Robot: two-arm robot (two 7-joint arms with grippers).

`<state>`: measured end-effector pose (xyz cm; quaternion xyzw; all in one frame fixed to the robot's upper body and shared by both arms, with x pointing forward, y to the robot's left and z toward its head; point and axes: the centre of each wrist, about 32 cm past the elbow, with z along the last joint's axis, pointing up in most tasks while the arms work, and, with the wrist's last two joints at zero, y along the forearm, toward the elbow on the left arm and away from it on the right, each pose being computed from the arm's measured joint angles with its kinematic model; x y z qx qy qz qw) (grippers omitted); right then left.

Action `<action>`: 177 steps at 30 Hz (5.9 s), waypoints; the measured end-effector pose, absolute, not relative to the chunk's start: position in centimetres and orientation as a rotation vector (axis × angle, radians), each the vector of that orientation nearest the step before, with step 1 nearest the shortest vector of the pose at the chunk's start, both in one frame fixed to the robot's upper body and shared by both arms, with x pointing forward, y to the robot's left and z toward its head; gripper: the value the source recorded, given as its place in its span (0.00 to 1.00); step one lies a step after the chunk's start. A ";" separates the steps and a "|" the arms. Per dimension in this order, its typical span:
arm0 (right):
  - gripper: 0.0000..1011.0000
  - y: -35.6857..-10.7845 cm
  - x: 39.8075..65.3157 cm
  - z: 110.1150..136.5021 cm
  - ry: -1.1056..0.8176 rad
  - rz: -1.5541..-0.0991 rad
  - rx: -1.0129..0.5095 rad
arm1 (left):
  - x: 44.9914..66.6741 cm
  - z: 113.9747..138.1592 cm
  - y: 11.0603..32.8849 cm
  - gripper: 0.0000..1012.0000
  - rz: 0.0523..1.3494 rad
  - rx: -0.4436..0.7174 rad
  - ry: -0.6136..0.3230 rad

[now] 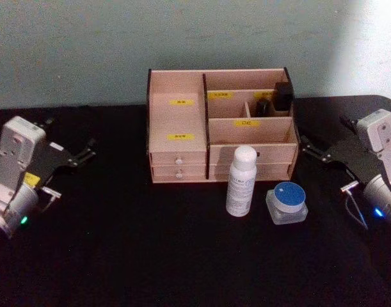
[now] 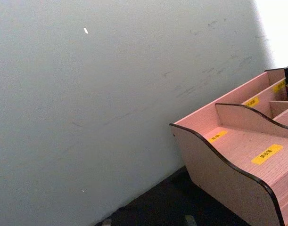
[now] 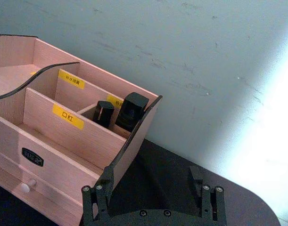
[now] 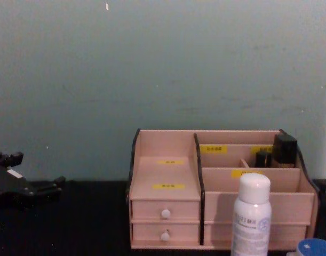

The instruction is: Pick up the facial cleanser and watermelon frost from the table and place them into the tiered storage box.

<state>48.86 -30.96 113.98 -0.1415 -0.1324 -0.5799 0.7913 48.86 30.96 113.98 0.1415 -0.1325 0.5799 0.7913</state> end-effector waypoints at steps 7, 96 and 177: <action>0.99 -31.0 48.9 114.0 -0.285 -1.248 -0.305 | 48.9 114.0 31.0 0.99 1.248 0.304 -0.285; 0.99 -31.6 46.5 114.4 -0.075 -0.646 -0.163 | 48.9 114.0 31.0 0.99 1.248 0.304 -0.285; 0.59 -28.0 50.3 113.3 -0.001 -0.651 -0.184 | 48.9 114.0 31.0 0.99 1.248 0.304 -0.285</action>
